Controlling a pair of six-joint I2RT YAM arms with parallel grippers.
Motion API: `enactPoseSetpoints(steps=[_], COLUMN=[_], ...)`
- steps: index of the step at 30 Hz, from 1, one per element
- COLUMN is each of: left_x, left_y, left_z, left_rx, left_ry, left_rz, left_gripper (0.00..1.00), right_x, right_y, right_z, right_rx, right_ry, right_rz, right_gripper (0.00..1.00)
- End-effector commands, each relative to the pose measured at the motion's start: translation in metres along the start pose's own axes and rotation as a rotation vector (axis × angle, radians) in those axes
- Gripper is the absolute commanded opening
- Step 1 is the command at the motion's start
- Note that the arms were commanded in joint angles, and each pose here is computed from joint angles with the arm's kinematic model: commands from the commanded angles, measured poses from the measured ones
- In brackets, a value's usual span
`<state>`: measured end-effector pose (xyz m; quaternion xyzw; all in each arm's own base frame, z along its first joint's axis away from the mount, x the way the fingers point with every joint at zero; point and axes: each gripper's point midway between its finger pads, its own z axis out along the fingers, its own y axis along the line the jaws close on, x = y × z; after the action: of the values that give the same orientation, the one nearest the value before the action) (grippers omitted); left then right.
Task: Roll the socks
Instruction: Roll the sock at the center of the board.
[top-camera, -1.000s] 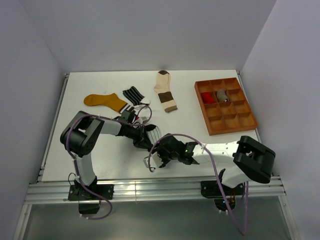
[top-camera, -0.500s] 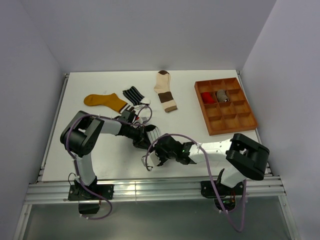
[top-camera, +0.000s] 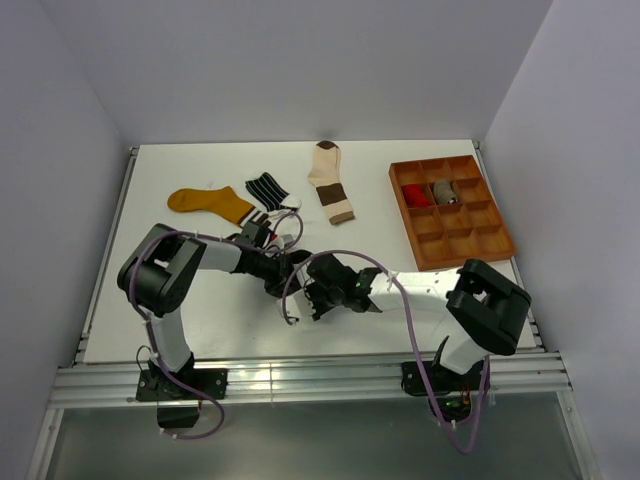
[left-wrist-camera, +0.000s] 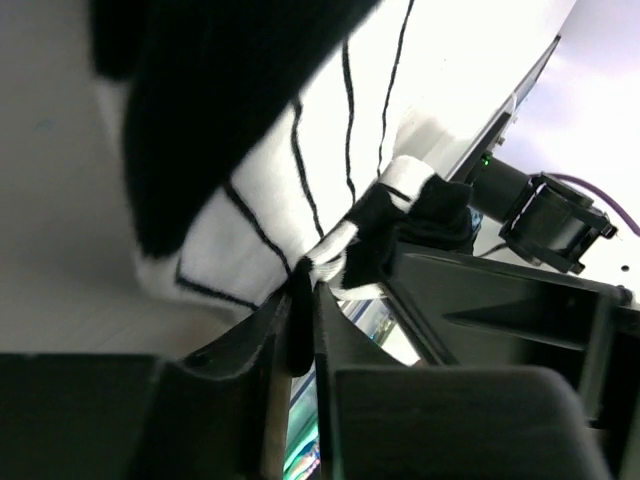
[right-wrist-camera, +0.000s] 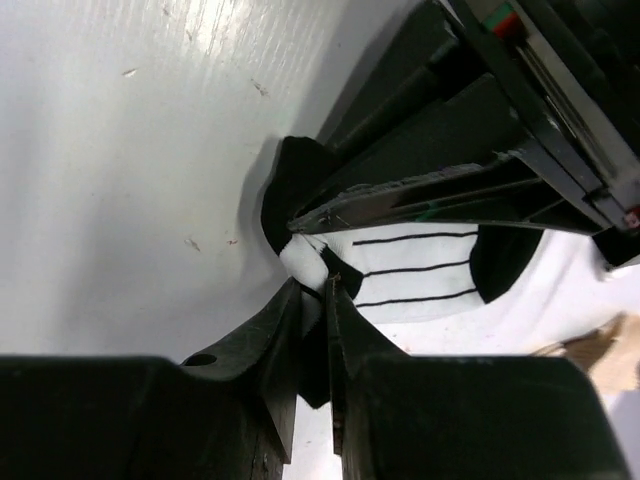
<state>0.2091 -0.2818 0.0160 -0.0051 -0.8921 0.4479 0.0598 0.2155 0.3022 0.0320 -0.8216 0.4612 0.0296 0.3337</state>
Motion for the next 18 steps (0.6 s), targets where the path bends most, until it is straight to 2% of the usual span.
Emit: enactPoseSetpoints(steps=[1, 2, 3, 9, 14, 18], left_x=[0.004, 0.004, 0.003, -0.015, -0.032, -0.037], left_y=[0.040, 0.038, 0.037, 0.023, 0.018, 0.015], left_z=[0.001, -0.001, -0.001, -0.012, -0.025, -0.036], left_rx=[-0.166, -0.160, -0.158, -0.141, -0.163, -0.165], left_ry=[-0.071, -0.088, -0.108, -0.245, -0.378, -0.468], left_rz=[-0.044, -0.040, -0.053, -0.006, 0.029, 0.033], left_gripper=[0.19, 0.21, 0.28, 0.41, 0.42, 0.41], right_x=[-0.002, 0.001, 0.000, -0.003, 0.000, -0.002], right_y=[-0.007, 0.003, -0.002, 0.015, 0.030, 0.020], right_z=[-0.010, -0.013, -0.016, -0.018, -0.014, -0.016], right_rx=[-0.063, -0.112, -0.119, -0.259, -0.394, -0.445], right_ry=[-0.016, -0.007, -0.015, -0.030, -0.019, -0.038], right_rz=[0.103, 0.126, 0.145, 0.247, 0.348, 0.432], right_gripper=[0.18, 0.18, 0.18, 0.15, 0.14, 0.15])
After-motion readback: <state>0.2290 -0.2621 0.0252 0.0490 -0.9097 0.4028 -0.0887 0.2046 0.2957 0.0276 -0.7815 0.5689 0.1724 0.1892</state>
